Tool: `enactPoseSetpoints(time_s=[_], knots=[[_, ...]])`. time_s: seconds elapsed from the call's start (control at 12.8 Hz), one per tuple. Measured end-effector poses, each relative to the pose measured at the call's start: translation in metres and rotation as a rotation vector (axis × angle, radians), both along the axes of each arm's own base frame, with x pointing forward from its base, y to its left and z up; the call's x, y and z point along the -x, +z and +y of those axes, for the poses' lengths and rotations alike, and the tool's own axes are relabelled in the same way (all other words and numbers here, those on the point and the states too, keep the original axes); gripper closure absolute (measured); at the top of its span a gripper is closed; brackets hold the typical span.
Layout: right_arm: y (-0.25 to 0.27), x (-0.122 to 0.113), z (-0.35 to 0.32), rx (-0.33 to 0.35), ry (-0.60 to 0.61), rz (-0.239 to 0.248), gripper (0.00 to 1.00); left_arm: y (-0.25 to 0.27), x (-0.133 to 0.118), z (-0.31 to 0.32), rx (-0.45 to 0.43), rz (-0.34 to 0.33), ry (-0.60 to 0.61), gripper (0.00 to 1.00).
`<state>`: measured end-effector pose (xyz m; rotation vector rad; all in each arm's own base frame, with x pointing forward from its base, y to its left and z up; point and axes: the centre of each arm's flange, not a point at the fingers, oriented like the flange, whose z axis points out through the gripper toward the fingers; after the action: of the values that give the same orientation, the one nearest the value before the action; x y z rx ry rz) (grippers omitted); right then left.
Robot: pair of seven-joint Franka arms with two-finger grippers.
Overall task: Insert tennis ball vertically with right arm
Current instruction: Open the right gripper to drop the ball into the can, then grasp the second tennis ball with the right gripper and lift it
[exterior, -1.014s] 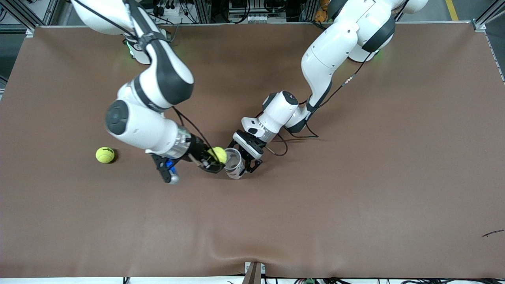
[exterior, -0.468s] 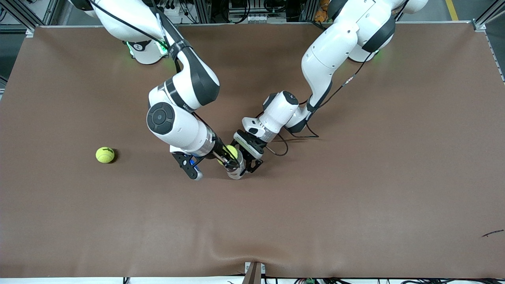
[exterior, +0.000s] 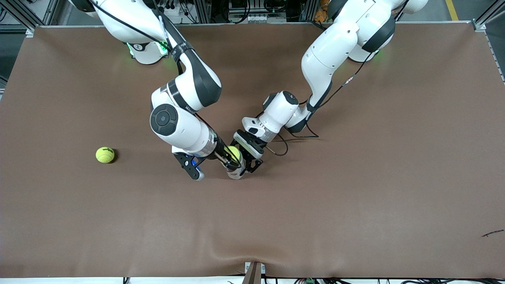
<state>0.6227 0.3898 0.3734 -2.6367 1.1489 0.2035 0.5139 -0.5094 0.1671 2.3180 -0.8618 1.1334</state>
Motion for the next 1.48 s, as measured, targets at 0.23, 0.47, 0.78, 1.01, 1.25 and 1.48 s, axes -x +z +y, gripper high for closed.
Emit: enactPoseSetpoints(time_s=[0.23,0.47,0.78,1.01,1.25,1.48], knots=[[0.005,-0.002,0.0,0.0,0.002,-0.012,0.0,0.0,0.0,0.0,0.0,0.0,0.0,0.24],[0.035,-0.018,-0.017,-0.01,-0.028,-0.059,0.0,0.0,0.0,0.0,0.001,-0.002,0.001,0.24],[0.041,-0.065,-0.194,0.051,-0.002,0.043,0.0,0.001,0.0,0.0,0.001,-0.002,0.001,0.24],[-0.023,-0.065,-0.366,0.029,0.138,0.136,0.0,0.001,0.0,0.0,0.001,-0.002,0.001,0.24],[-0.076,-0.038,-0.446,0.125,0.263,0.223,0.0,0.001,0.0,0.0,0.001,-0.002,0.001,0.24],[-0.114,-0.02,-0.458,0.207,0.301,0.253,0.0,0.001,0.0,0.0,0.001,-0.002,0.001,0.24]])
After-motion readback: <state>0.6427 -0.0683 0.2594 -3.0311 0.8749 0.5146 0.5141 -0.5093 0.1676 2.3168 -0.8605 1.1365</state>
